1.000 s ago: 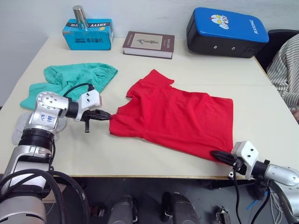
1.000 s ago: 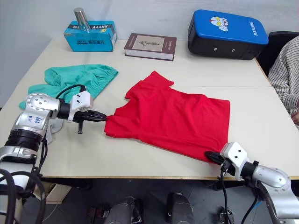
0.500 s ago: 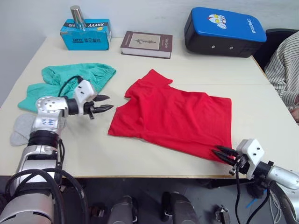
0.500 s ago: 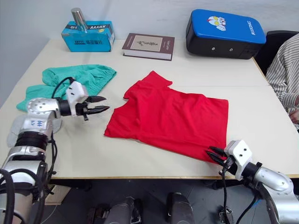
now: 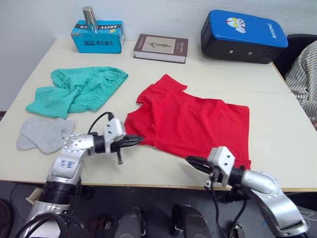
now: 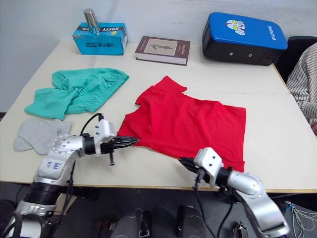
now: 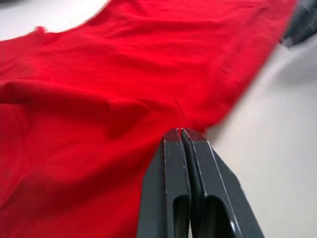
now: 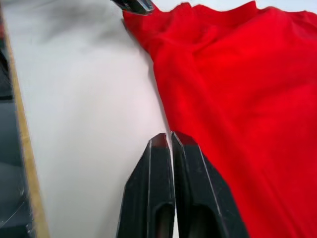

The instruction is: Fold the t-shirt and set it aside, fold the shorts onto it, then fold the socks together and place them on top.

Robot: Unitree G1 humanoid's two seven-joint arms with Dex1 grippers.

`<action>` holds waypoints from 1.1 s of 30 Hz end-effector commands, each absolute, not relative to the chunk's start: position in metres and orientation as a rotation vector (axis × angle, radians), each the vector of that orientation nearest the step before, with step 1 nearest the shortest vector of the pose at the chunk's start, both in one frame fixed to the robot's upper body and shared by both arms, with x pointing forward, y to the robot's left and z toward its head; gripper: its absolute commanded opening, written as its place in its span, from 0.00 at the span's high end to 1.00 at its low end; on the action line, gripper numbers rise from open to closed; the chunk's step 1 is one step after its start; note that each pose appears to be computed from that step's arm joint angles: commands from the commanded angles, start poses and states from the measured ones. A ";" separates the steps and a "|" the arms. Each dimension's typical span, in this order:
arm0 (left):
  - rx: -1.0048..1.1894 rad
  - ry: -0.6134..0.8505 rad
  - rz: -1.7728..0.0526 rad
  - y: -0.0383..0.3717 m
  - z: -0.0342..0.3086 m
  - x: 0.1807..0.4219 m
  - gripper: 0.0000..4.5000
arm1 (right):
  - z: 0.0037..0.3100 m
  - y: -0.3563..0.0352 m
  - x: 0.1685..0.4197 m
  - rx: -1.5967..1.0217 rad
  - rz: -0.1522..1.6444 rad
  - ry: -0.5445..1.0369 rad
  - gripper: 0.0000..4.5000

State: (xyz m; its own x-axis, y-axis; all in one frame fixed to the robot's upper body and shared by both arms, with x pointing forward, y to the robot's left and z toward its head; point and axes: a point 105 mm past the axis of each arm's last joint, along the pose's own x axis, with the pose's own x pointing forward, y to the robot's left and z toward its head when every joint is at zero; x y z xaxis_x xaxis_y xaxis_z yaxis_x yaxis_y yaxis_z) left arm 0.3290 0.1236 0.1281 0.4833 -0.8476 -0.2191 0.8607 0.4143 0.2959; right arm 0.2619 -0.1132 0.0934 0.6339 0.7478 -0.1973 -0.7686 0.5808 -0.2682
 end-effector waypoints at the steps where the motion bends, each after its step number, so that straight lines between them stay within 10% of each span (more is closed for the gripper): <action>1: 0.454 0.096 -0.964 0.128 0.110 0.341 1.00 | 0.082 -0.122 0.279 -0.385 0.755 0.062 0.99; 16: 0.381 0.191 -0.667 0.193 0.083 0.349 1.00 | 0.076 -0.298 0.243 -0.455 0.346 0.193 0.99; 24: 0.349 0.018 -0.802 0.198 0.119 0.332 1.00 | 0.119 -0.299 0.236 -0.387 0.446 0.121 0.99; 33: 0.656 0.069 -1.044 0.200 0.128 0.301 0.46 | 0.109 -0.265 0.215 -0.566 0.737 0.247 0.40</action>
